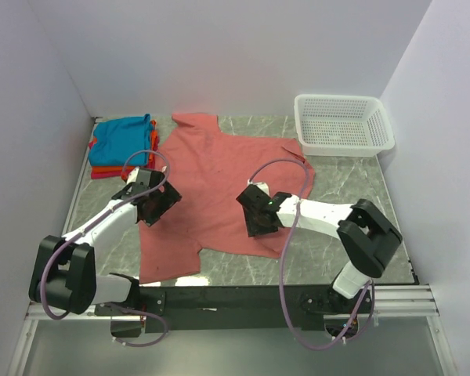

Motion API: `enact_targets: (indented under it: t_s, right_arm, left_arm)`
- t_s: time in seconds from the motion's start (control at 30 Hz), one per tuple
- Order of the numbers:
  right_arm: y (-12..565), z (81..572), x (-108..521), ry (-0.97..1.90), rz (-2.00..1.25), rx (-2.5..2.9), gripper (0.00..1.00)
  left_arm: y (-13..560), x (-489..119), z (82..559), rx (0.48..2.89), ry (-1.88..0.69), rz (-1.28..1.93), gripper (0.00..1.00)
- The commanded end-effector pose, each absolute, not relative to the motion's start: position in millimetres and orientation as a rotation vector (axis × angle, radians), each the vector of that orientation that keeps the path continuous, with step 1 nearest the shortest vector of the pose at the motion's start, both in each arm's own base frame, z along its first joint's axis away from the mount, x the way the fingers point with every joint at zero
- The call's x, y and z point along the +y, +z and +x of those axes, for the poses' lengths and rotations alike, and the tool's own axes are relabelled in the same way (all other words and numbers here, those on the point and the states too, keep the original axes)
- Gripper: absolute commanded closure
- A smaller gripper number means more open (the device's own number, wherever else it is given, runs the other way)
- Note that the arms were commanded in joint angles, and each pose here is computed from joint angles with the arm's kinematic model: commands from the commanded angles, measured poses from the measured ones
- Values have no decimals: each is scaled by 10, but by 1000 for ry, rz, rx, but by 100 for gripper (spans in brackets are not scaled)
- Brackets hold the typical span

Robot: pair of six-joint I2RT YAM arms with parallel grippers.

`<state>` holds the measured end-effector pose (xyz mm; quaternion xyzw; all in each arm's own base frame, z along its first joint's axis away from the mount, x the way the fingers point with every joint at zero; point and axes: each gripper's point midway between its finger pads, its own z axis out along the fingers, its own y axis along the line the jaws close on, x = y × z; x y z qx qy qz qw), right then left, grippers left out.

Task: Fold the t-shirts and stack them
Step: Flatten the tshirt out

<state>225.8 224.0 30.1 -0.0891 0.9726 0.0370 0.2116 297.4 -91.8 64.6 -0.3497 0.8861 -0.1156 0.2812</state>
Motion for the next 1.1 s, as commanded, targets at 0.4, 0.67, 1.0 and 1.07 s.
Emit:
enact_targets:
  t_s: [0.4, 0.67, 1.0, 1.07]
  right_arm:
    - [122, 2174, 2066, -44, -131, 2741, 87]
    - [297, 2056, 1840, -81, -81, 2719, 89]
    - [268, 1934, 1870, 58, -101, 2733, 89]
    - [266, 1942, 1738, 0, -44, 2729, 96]
  left_arm:
    - [398, -677, 2908, 2370, -204, -965, 0]
    - [244, -630, 2832, 2401, -164, -997, 1]
    - [31, -527, 2660, 2484, -62, -1043, 1]
    - [31, -512, 2659, 2480, -59, -1051, 1]
